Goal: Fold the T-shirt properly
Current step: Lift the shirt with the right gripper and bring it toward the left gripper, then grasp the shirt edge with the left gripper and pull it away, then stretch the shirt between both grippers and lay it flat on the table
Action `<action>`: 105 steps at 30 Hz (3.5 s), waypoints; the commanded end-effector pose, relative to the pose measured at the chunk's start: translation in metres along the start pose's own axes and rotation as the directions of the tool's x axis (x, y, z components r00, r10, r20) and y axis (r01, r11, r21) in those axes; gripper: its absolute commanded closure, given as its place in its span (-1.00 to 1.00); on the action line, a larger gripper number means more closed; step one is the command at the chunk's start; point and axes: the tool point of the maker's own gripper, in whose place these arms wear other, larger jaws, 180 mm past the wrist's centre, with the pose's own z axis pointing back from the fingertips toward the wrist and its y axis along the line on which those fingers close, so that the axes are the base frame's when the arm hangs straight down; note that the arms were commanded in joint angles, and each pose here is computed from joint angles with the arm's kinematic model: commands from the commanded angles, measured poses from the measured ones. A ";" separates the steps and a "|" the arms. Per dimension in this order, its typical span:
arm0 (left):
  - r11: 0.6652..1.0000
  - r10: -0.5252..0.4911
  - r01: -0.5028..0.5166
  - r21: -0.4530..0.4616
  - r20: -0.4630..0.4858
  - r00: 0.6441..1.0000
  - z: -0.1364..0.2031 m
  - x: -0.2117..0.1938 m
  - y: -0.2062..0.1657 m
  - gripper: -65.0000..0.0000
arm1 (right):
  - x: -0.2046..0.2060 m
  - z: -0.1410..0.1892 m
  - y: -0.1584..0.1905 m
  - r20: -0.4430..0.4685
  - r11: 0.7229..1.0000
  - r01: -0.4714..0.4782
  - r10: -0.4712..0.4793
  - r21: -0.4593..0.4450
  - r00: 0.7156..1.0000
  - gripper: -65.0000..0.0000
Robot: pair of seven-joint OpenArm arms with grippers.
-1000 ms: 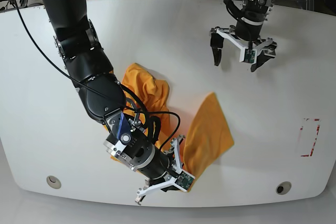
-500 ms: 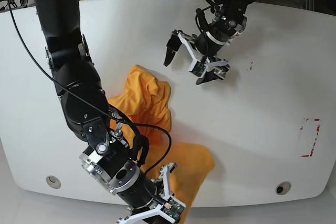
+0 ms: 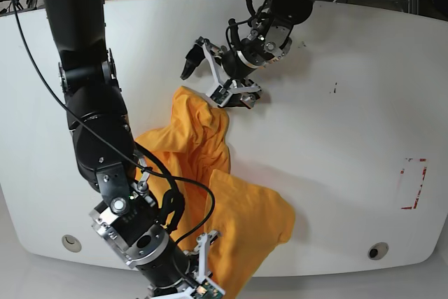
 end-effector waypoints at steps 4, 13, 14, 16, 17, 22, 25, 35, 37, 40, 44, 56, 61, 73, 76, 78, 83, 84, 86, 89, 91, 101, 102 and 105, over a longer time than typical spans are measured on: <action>1.000 0.025 -0.024 -0.016 0.031 0.999 -0.022 0.019 -0.002 -0.95 | 0.020 0.005 -0.025 0.055 0.998 -0.008 0.011 -0.062 0.998 1.00; 0.996 -0.029 0.024 -0.088 -0.060 0.998 -0.042 -0.006 -0.022 -0.92 | 0.014 0.007 -0.030 0.041 0.997 -0.017 0.020 -0.070 0.999 1.00; 0.996 -0.033 0.027 -0.088 -0.064 0.997 -0.044 -0.006 -0.021 -0.89 | 0.013 0.007 -0.030 0.040 0.997 -0.018 0.021 -0.071 0.999 1.00; 0.996 -0.033 0.027 -0.085 -0.071 0.997 -0.046 -0.007 -0.017 -0.76 | 0.013 0.007 -0.030 0.040 0.997 -0.018 0.021 -0.071 0.999 1.00; 0.996 -0.028 0.021 -0.083 -0.076 0.997 -0.047 -0.008 -0.015 -0.66 | 0.013 0.007 -0.030 0.040 0.997 -0.018 0.021 -0.071 0.999 1.00; 0.993 0.054 -0.060 -0.098 -0.061 0.997 -0.054 0.002 -0.007 -0.16 | 0.013 0.008 -0.030 0.038 0.997 -0.019 0.022 -0.072 0.999 1.00; 0.988 0.103 -0.109 -0.109 -0.058 0.993 -0.059 0.007 -0.003 0.21 | 0.013 0.008 -0.030 0.038 0.997 -0.019 0.022 -0.072 0.999 1.00; 0.981 0.193 -0.193 -0.019 0.000 0.981 -0.033 0.007 0.045 0.99 | 0.010 0.007 -0.029 0.033 0.997 -0.017 0.020 -0.069 0.999 1.00; 0.984 0.175 -0.175 -0.009 0.032 0.984 -0.023 0.014 0.050 0.99 | 0.007 0.006 -0.029 0.025 0.998 -0.014 0.016 -0.066 1.000 1.00; 0.991 0.136 -0.137 0.008 0.059 0.989 -0.003 0.017 0.057 0.99 | 0.004 0.004 -0.029 0.014 0.998 -0.011 0.012 -0.063 1.000 1.00; 0.993 0.090 -0.094 0.066 0.060 0.994 0.028 0.016 0.079 1.00 | -0.005 0.006 -0.040 -0.002 0.996 0.003 -0.003 -0.087 1.000 1.00; 0.932 0.004 -0.046 0.358 0.119 0.993 0.148 0.022 0.165 1.00 | -0.035 0.014 -0.076 -0.073 0.983 0.077 -0.090 -0.168 0.993 1.00; 0.878 -0.050 -0.030 0.477 0.155 0.987 0.194 0.039 0.195 1.00 | -0.042 0.008 -0.086 -0.097 0.980 0.094 -0.112 -0.178 0.989 1.00; 0.656 -0.102 -0.098 0.748 0.216 0.971 0.295 0.102 0.286 1.00 | -0.019 -0.014 -0.138 -0.097 0.968 0.131 -0.155 -0.216 0.983 1.00; 0.619 -0.130 -0.109 0.778 0.239 0.962 0.312 0.132 0.301 1.00 | -0.004 -0.014 -0.155 -0.078 0.964 0.126 -0.148 -0.235 0.986 1.00; 0.599 -0.155 -0.100 0.794 0.238 0.959 0.322 0.150 0.308 1.00 | 0.009 -0.011 -0.165 -0.057 0.961 0.118 -0.136 -0.250 0.989 1.00; 0.564 -0.210 -0.128 0.816 0.291 0.933 0.345 0.204 0.319 0.99 | 0.037 0.000 -0.191 -0.026 0.951 0.096 -0.108 -0.292 0.994 1.00; 0.561 -0.216 -0.134 0.817 0.301 0.929 0.348 0.212 0.319 0.99 | 0.039 0.003 -0.196 -0.033 0.948 0.095 -0.110 -0.303 0.993 1.00; 0.556 -0.229 -0.139 0.819 0.311 0.922 0.353 0.225 0.320 0.99 | 0.036 0.004 -0.197 -0.055 0.948 0.096 -0.118 -0.304 0.991 1.00; 0.558 -0.259 -0.082 0.826 0.267 0.928 0.358 0.244 0.319 0.99 | 0.026 0.014 -0.206 -0.094 0.941 0.082 -0.119 -0.328 0.989 1.00; 0.559 -0.258 -0.059 0.827 0.241 0.936 0.359 0.247 0.318 0.99 | 0.031 0.024 -0.212 -0.088 0.934 0.064 -0.101 -0.350 0.991 1.00; 0.589 -0.176 0.086 0.803 0.024 0.984 0.336 0.197 0.316 1.00 | -0.050 0.074 -0.173 -0.239 0.932 0.015 -0.108 -0.362 0.965 1.00; 0.596 -0.167 0.099 0.797 0.002 0.986 0.333 0.189 0.315 1.00 | -0.061 0.076 -0.162 -0.253 0.937 0.018 -0.113 -0.349 0.961 1.00; 0.625 -0.123 0.132 0.770 -0.071 0.990 0.321 0.155 0.311 1.00 | -0.088 0.088 -0.125 -0.287 0.949 0.020 -0.115 -0.314 0.951 1.00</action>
